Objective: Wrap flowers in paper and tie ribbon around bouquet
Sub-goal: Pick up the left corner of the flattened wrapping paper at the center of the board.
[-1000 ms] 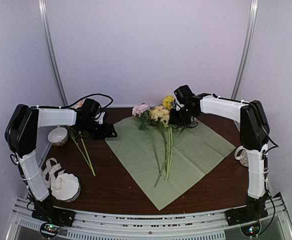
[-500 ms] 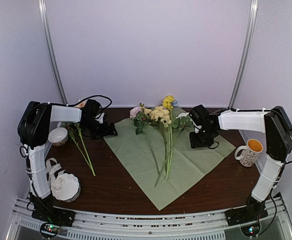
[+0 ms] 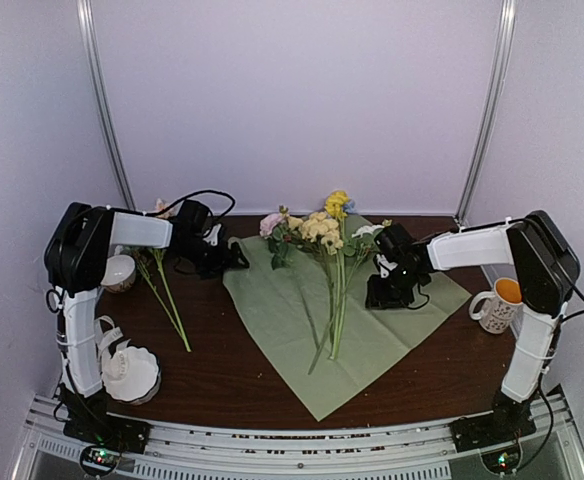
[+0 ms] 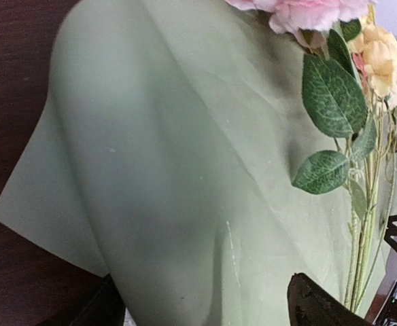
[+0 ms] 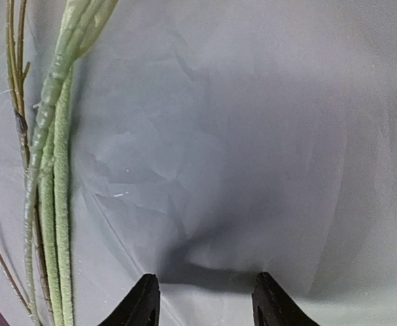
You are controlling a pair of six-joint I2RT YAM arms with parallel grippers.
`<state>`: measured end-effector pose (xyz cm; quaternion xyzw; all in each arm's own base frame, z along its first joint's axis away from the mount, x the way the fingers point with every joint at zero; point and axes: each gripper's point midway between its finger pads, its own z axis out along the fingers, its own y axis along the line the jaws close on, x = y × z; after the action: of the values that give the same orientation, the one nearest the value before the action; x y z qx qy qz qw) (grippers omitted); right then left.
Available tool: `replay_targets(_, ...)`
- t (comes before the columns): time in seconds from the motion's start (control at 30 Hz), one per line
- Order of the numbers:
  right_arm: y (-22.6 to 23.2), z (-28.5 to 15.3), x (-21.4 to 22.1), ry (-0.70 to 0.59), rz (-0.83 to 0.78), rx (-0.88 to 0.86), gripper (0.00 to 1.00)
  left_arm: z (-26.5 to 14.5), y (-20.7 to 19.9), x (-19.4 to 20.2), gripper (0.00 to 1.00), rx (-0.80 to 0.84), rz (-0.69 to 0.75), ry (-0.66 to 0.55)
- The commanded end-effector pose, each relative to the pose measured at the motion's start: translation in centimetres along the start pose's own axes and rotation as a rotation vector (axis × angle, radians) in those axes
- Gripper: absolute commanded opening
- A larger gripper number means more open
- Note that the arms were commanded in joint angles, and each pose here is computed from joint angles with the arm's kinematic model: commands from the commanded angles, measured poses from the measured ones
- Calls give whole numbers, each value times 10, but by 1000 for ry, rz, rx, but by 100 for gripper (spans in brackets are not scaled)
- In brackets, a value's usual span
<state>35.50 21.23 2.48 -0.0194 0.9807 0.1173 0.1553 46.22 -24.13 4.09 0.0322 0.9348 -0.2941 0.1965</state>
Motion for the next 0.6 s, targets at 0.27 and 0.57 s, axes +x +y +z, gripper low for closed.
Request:
replay_targets(0.27,8,11,14,46,5,-48,48,-4,-31,12,3,94,5,19)
replay_targets(0.57,17,-1,30,69,-54,-42,48,-32,-20,39,0,21,37,31)
